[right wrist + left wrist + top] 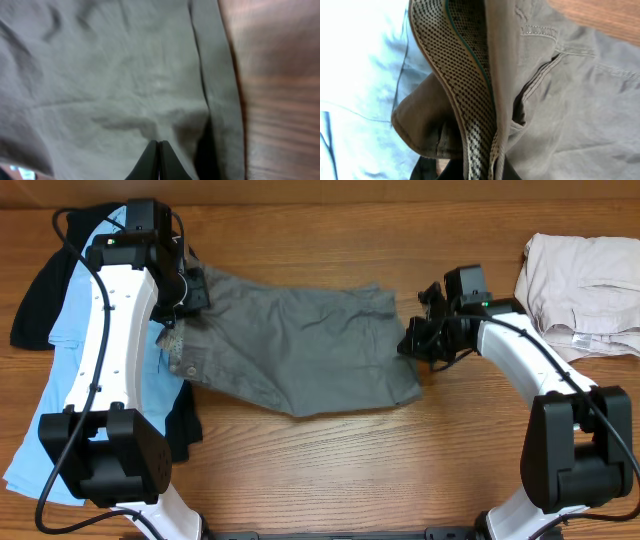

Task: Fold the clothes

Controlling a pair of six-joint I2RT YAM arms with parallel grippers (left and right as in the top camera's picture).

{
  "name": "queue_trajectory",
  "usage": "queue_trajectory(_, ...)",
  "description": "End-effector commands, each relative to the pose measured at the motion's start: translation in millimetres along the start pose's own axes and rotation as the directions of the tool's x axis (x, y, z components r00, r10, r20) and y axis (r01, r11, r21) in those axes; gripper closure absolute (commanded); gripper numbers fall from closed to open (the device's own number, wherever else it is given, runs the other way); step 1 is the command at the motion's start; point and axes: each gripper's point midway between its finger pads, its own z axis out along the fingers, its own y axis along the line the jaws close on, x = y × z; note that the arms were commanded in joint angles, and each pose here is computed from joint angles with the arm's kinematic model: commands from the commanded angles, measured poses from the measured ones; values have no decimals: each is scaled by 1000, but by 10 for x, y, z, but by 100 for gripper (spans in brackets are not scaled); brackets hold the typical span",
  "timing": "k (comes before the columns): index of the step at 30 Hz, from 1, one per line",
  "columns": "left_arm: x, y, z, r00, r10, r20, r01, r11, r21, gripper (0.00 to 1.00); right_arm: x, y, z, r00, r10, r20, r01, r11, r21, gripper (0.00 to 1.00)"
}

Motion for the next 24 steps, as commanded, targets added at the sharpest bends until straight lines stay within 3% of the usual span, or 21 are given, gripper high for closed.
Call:
queue_trajectory(1, -182, -91, -352, 994, 40, 105, -41, 999, 13, 96, 149, -4, 131, 1000, 6, -31, -7, 999, -51, 96)
queue_trajectory(24, -13, -965, -387, 966, 218, 141, -229, 971, 69, 96, 316, -204, 411, 993, 86, -76, -88, 996, -34, 96)
